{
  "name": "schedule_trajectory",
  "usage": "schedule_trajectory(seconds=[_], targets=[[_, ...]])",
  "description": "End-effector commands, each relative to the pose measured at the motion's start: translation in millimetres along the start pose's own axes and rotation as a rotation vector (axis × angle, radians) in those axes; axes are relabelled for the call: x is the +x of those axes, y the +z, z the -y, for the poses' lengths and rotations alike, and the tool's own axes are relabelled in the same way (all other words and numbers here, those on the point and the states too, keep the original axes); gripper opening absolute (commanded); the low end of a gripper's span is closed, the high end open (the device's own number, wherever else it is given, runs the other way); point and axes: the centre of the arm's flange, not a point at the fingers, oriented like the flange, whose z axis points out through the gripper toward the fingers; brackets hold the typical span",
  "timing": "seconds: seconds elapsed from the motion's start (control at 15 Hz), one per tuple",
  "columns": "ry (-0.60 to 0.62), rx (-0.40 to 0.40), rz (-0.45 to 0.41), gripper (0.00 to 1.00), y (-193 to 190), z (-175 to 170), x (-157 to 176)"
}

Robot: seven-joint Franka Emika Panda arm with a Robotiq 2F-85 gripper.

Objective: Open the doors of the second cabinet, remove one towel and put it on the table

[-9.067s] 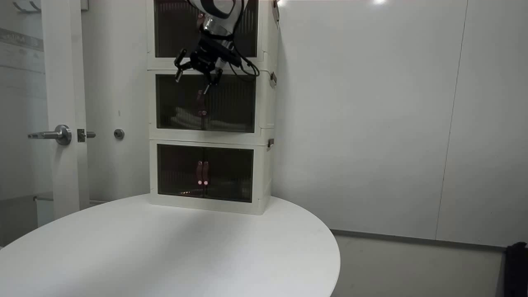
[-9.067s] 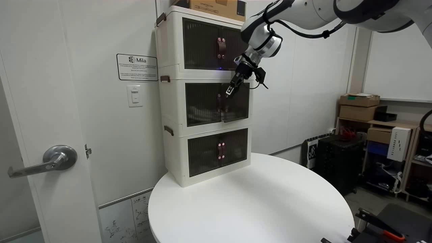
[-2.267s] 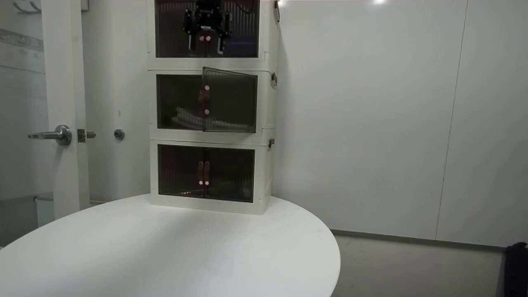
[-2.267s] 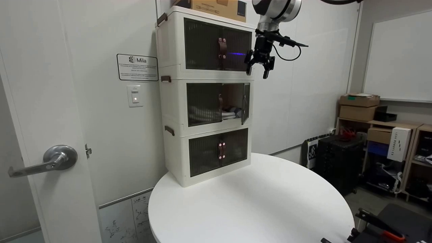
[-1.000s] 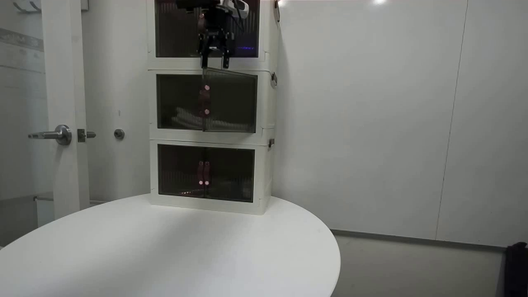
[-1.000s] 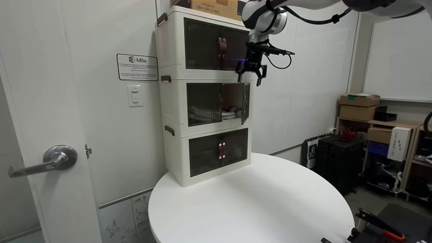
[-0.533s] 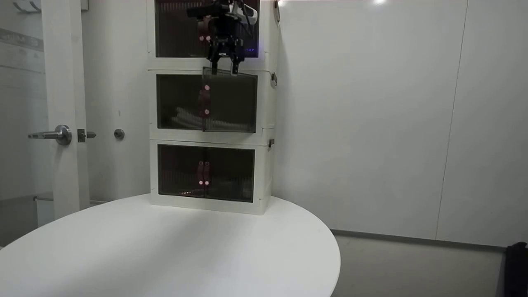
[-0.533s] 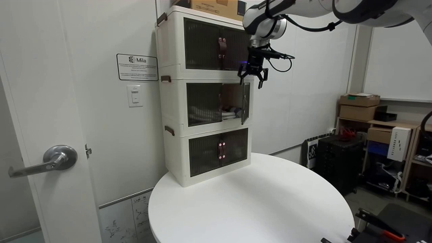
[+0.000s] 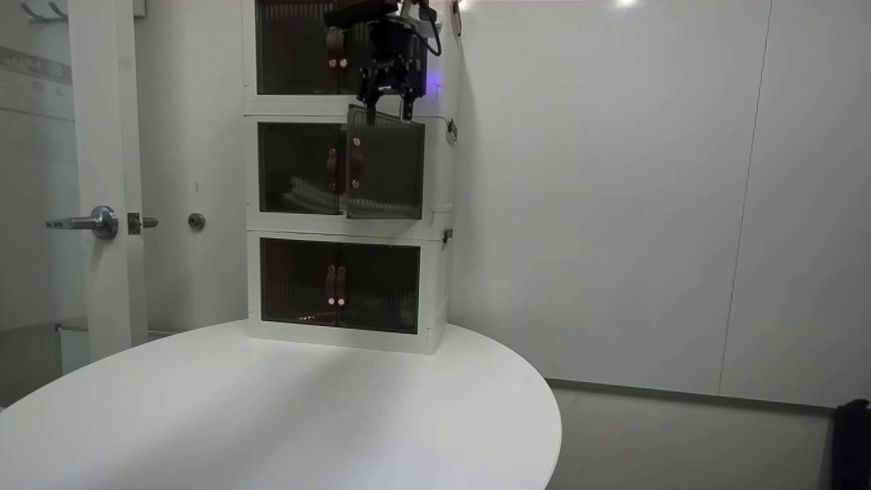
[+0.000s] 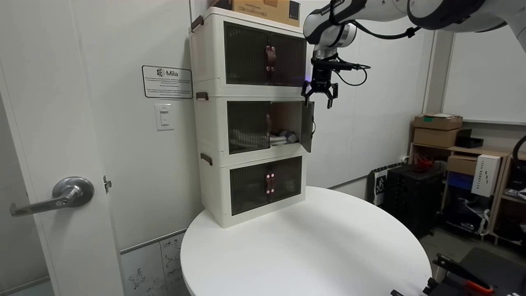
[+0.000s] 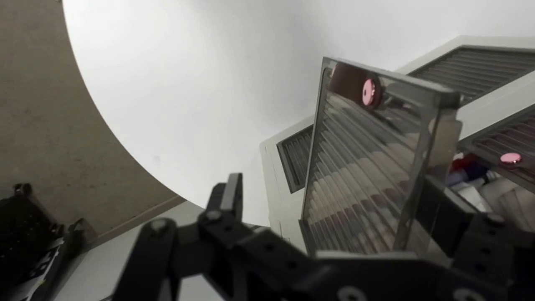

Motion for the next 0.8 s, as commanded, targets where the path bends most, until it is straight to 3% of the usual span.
schedule_trajectory(seconds=[0.0, 0.53, 0.73], targets=[[-0.145, -0.021, 0.039, 1.0, -26, -27, -26], [-0.556, 0.0, 0.191, 1.0, -48, -77, -41], [-0.703, 0.036, 0.24, 1.0, -52, -79, -46]])
